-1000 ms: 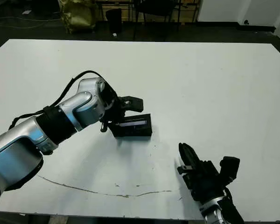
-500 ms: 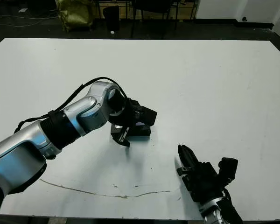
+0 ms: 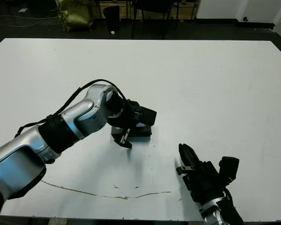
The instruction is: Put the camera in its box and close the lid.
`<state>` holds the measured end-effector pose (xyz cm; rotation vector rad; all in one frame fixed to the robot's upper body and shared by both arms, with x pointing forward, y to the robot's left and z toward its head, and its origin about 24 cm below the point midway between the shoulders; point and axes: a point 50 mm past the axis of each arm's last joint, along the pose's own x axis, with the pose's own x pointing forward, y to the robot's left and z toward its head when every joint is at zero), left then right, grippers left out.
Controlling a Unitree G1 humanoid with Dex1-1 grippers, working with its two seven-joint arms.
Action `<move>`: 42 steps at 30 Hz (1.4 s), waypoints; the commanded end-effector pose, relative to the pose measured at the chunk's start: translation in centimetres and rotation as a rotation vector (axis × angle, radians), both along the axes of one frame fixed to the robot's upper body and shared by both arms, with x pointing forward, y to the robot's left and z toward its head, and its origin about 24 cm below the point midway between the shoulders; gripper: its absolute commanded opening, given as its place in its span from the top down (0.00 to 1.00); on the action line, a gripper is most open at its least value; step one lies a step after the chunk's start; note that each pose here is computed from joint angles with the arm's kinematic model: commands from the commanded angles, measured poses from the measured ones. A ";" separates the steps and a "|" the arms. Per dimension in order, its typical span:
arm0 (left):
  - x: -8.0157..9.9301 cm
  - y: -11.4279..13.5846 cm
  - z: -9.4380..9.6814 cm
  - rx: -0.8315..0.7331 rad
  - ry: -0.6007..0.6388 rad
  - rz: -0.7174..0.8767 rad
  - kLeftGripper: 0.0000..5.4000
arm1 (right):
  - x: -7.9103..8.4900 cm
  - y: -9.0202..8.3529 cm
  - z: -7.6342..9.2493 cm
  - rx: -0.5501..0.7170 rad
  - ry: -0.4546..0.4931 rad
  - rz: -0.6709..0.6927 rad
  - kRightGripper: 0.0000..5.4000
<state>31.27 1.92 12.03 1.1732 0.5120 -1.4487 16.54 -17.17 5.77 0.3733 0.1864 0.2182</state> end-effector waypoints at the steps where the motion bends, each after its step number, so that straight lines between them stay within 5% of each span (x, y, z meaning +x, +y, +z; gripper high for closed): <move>1: -1.9 -0.8 -3.7 -0.015 0.094 -0.024 0.00 | -0.6 -0.5 -1.0 -0.009 0.049 -0.012 1.00; 14: -1.7 -0.5 -4.3 0.023 -0.023 0.031 0.00 | -0.9 -0.2 -0.1 -0.007 0.099 -0.042 1.00; 42: -1.5 -0.3 -6.8 -0.205 0.171 0.115 0.00 | -0.7 -0.7 1.0 -0.022 0.062 -0.051 1.00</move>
